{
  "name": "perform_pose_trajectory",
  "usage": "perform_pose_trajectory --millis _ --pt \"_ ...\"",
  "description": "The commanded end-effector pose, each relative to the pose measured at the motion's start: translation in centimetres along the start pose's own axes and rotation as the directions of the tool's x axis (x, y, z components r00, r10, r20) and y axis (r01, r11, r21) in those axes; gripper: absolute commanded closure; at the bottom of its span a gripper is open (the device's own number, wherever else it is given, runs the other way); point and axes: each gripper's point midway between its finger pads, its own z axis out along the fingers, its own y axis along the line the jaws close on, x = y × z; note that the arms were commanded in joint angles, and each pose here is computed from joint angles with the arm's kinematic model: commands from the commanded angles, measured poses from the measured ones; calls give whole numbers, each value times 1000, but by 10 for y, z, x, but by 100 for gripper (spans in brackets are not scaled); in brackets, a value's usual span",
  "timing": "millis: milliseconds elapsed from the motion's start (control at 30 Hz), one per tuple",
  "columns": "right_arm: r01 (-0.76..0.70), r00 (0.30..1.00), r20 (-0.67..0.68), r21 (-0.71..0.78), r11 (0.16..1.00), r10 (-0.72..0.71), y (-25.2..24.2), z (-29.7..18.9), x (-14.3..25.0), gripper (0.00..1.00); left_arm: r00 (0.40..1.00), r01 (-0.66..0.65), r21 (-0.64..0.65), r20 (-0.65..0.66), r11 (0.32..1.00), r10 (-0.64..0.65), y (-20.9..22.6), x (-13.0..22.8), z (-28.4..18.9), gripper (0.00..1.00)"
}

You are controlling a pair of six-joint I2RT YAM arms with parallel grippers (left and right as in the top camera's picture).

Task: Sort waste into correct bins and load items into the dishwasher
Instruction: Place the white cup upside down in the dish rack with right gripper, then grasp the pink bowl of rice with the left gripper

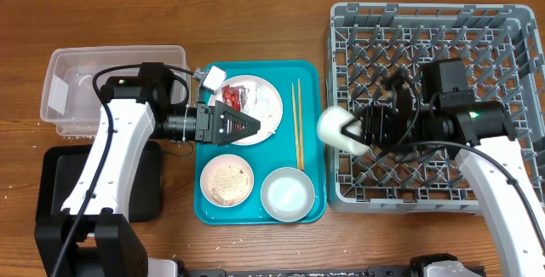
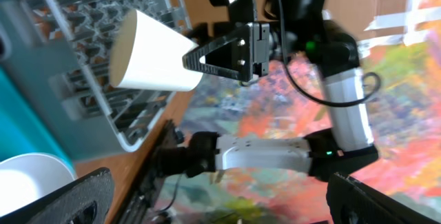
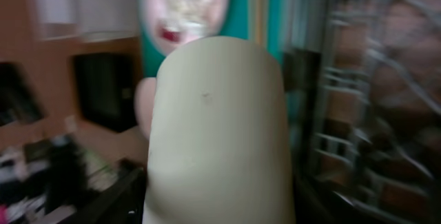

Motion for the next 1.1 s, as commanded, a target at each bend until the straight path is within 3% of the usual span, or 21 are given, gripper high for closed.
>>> perform_pose_trajectory --millis 0,200,300,400,467,500,667,800,867,933,1067 --pt "-128 987 135 350 928 85 -54 -25 -10 49 999 -19 -87 -28 996 17 9 4 -3 0" --pt "-132 986 146 382 915 82 -57 -25 -11 48 999 -20 -132 -48 991 14 17 7 -4 0" --pt "-85 995 76 393 916 60 -50 -11 0 47 999 -20 -132 -48 991 13 17 7 -4 0" --pt "-28 1000 11 407 913 26 -42 6 6 37 999 -20 -132 -48 991 14 17 7 -4 0" --pt "-75 997 38 463 883 65 -52 12 1 27 999 -16 -136 -51 991 9 17 8 -4 0" --pt "-91 996 61 468 879 70 -53 13 -5 17 998 -9 -146 -57 989 0 19 10 -4 0" --pt "-71 981 196 397 915 -9 -21 -14 -40 13 996 23 -183 -78 983 -38 23 17 -5 2" --pt "-21 932 349 318 948 -96 21 -60 -64 10 995 31 -225 -83 974 -51 24 20 -7 17" --pt "-3 908 402 291 957 -119 35 -76 -70 5 991 74 -334 -82 940 -107 38 22 -12 18" --pt "27 873 466 249 968 -144 52 -94 -74 0 975 195 -629 41 752 -218 73 21 -36 20" --pt "44 872 469 210 977 -140 60 -97 -70 0 952 304 -827 243 473 -186 81 21 -57 25"
